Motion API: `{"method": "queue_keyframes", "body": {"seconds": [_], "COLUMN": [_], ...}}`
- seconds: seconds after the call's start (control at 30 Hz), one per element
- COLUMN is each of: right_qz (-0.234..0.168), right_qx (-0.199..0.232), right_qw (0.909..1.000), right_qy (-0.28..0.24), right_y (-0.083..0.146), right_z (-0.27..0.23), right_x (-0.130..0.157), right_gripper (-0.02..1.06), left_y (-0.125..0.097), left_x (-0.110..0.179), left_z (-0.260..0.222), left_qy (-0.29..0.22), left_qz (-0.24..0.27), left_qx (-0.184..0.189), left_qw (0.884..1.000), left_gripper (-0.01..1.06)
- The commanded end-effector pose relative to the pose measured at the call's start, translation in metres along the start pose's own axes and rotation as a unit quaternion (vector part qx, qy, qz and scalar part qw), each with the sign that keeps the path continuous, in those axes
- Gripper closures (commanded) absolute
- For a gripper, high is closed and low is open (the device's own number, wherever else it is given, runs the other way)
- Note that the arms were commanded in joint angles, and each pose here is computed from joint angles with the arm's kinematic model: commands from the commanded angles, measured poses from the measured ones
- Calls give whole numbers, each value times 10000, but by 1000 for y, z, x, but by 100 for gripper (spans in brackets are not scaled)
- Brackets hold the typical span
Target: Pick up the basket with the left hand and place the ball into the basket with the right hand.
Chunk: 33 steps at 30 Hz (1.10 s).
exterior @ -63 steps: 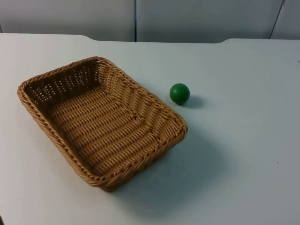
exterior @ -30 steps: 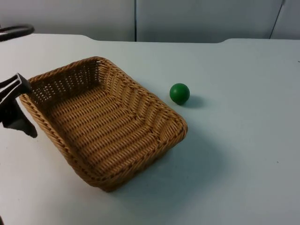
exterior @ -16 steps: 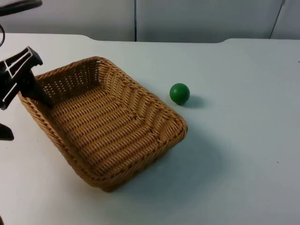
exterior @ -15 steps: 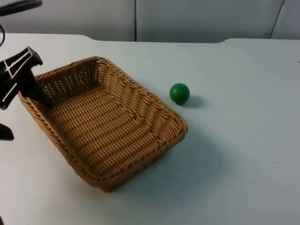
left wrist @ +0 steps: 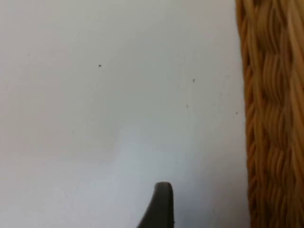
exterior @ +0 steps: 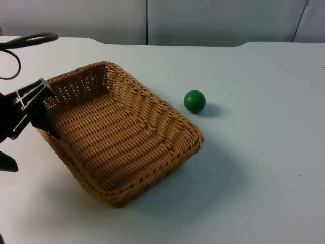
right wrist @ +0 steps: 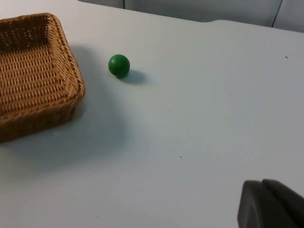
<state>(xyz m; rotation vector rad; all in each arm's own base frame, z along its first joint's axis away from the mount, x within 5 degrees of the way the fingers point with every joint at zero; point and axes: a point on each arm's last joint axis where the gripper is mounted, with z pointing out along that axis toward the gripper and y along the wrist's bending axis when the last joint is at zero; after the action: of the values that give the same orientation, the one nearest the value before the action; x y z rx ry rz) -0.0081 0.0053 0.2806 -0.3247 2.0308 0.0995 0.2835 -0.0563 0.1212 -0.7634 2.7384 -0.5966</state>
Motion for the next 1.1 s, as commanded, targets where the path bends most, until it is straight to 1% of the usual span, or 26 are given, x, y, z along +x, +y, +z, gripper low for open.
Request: {"method": "queue_keyframes", "body": {"seconds": [0.0, 0.1, 0.13, 0.23, 0.3, 0.33, 0.37, 0.4, 0.47, 0.5, 0.53, 0.57, 0.6, 0.67, 0.7, 0.73, 0.83, 1.07], "right_qz": [14, 14, 14, 14, 14, 14, 14, 14, 14, 14, 14, 14, 14, 14, 14, 14, 14, 14], "right_qx": [30, 30, 30, 30, 30, 30, 30, 30, 30, 30, 30, 30, 30, 30, 30, 30, 30, 30], "right_qw": [10000, 10000, 10000, 10000, 10000, 10000, 10000, 10000, 10000, 10000, 10000, 10000, 10000, 10000, 10000, 10000, 10000, 10000], "right_qy": [-21, -21, -21, -21, -21, -21, -21, -21, -21, -21, -21, -21, -21, -21, -21, -21, -21, -21], "right_y": [0, 0, 0, 0, 0, 0, 0, 0, 0, 0, 0, 0, 0, 0, 0, 0, 0, 0], "right_z": [1, 1, 1, 1, 1, 1, 1, 1, 1, 1, 1, 1, 1, 1, 1, 1, 1, 1], "right_x": [1, 1, 1, 1, 1, 1, 1, 1, 1, 1, 1, 1, 1, 1, 1, 1, 1, 1], "right_gripper": [105, 105, 105, 105, 105, 105, 105, 105, 105, 105, 105, 105, 105, 105, 105, 105, 105, 105], "left_y": [-4, -10, -13, -16, -16, -16, -16, -16, -17, -18, -18, -19, -20, -23, -23, -25, -31, -40], "left_x": [-5, -9, -12, -16, -19, -20, -20, -22, -25, -25, -25, -27, -28, -28, -28, -27, -26, -28], "left_z": [5, 8, 12, 16, 20, 21, 21, 24, 28, 29, 29, 31, 32, 31, 31, 30, 21, 1], "left_qy": [-12, 71, 152, 163, 124, 58, 58, 28, 23, 35, 35, 50, 62, 98, 98, 164, 168, -19], "left_qz": [62, 100, 36, -1, -80, -191, -191, -310, -514, -499, -499, -410, -349, -693, -693, -815, -698, -396], "left_qx": [26, 93, 142, 173, 162, 174, 174, 194, 250, 251, 251, 258, 279, 443, 443, 541, 714, 897], "left_qw": [10000, 9999, 9998, 9997, 9998, 9996, 9996, 9993, 9984, 9984, 9984, 9988, 9990, 9966, 9966, 9951, 9949, 9952], "left_gripper": [30, 30, 30, 30, 34, 39, 39, 48, 72, 87, 87, 102, 105, 105, 105, 105, 105, 105]}}
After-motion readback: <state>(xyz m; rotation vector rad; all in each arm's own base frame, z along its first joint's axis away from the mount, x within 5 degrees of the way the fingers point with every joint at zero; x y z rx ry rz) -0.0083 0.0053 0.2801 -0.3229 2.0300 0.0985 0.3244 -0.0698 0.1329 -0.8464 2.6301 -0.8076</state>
